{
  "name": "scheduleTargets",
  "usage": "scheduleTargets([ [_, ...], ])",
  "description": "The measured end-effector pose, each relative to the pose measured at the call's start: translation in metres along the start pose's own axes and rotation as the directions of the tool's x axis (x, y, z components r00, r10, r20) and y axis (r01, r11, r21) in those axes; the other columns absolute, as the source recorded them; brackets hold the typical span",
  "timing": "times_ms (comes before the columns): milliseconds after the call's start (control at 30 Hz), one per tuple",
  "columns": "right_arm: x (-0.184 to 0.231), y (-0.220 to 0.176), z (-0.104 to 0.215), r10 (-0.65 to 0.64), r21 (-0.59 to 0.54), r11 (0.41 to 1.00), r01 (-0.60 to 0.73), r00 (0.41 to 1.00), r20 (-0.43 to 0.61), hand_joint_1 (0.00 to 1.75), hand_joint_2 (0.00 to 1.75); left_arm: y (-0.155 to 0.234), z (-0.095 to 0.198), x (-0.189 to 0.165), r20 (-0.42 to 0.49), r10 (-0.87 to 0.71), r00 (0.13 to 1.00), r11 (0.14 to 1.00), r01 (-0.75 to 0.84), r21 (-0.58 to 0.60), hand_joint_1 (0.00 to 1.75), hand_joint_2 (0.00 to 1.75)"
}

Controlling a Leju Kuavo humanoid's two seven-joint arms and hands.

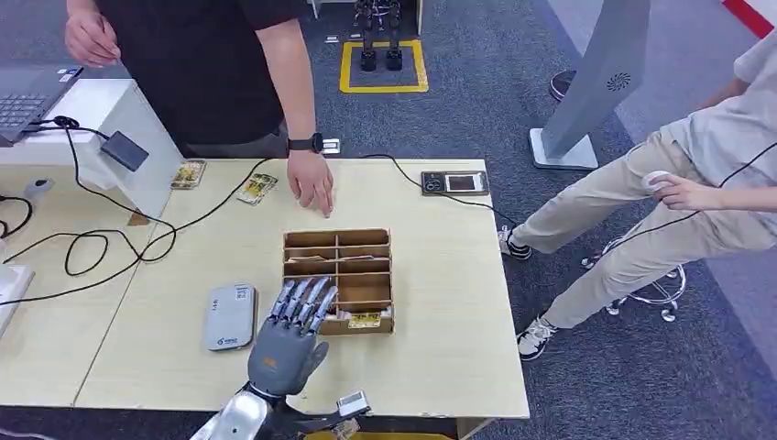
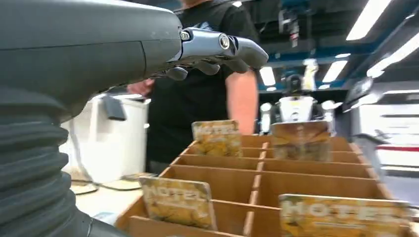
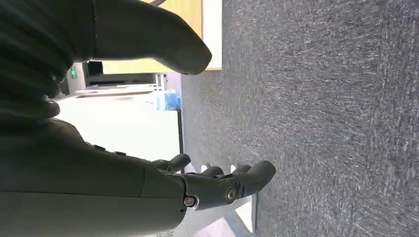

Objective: Pass the card to the sensor for recognition and then transmit it.

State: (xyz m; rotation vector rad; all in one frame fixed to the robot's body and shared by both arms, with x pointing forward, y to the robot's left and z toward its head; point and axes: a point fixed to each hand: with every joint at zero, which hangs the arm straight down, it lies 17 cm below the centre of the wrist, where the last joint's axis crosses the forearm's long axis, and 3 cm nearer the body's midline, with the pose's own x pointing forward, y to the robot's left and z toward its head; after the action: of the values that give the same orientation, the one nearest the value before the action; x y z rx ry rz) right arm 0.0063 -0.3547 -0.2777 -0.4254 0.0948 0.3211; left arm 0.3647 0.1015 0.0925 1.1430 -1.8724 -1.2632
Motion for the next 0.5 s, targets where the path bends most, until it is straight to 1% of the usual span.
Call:
scheduleTargets([
  [167, -0.001, 0.000, 0.000, -0.008, -0.002, 1.000, 0.008, 1.000, -0.005, 0.00, 1.75, -0.008, 0.004, -0.031, -0.154, -0.018, 0.988, 1.000, 0.014, -0.022, 0.00, 1.75],
  [233, -0.001, 0.000, 0.000, -0.010, -0.001, 1.000, 0.010, 1.000, -0.006, 0.00, 1.75, -0.012, 0.005, -0.041, -0.198, -0.027, 0.980, 0.999, 0.022, -0.032, 0.00, 1.75],
  [367, -0.002, 0.000, 0.000, -0.013, 0.000, 1.000, 0.013, 1.000, -0.012, 0.00, 1.75, -0.016, 0.007, -0.051, -0.242, -0.038, 0.970, 0.999, 0.029, -0.043, 0.00, 1.75],
  [500, -0.002, 0.000, 0.000, -0.015, 0.000, 1.000, 0.015, 1.000, -0.014, 0.00, 1.75, -0.017, 0.008, -0.055, -0.258, -0.043, 0.965, 0.998, 0.032, -0.048, 0.00, 1.75],
])
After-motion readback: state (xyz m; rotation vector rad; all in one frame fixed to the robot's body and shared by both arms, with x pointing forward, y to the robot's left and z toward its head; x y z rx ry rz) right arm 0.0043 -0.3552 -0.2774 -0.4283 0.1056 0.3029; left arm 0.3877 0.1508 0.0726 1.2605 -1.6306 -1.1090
